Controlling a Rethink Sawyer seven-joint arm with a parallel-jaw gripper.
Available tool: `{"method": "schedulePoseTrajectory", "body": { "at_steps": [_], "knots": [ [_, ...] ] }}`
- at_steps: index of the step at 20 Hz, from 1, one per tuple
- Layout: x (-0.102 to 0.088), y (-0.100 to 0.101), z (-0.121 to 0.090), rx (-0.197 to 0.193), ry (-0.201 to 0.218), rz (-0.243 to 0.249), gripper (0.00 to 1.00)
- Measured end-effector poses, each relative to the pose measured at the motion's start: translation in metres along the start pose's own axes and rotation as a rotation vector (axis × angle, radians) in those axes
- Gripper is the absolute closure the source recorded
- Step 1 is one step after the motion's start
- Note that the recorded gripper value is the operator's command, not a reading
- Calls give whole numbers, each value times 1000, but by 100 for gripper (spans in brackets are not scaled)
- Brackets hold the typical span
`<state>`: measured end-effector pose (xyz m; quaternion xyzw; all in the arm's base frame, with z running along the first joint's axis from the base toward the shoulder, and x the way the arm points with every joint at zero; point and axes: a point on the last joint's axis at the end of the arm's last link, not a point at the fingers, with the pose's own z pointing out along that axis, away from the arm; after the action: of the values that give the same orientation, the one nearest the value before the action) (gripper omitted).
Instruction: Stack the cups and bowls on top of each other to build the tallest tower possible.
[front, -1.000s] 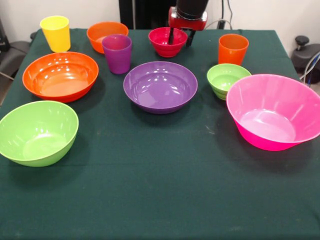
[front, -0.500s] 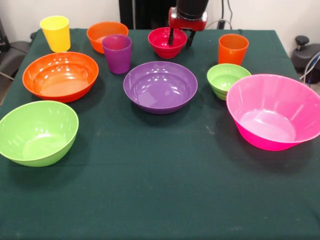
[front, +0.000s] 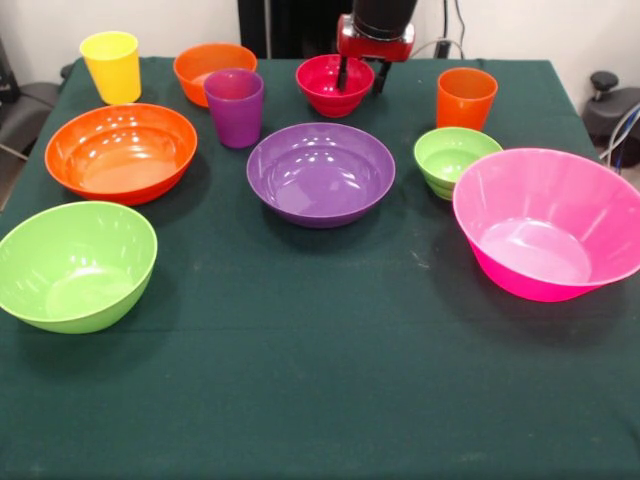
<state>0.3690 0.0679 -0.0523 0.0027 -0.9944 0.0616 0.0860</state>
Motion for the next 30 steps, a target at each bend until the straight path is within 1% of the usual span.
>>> {"method": "schedulePoseTrajectory", "body": {
  "at_steps": [19, 30],
  "knots": [
    [-1, -2, 0, -1, -1, 6, 0],
    [-6, -8, 1, -2, -7, 20, 0]
  ]
}}
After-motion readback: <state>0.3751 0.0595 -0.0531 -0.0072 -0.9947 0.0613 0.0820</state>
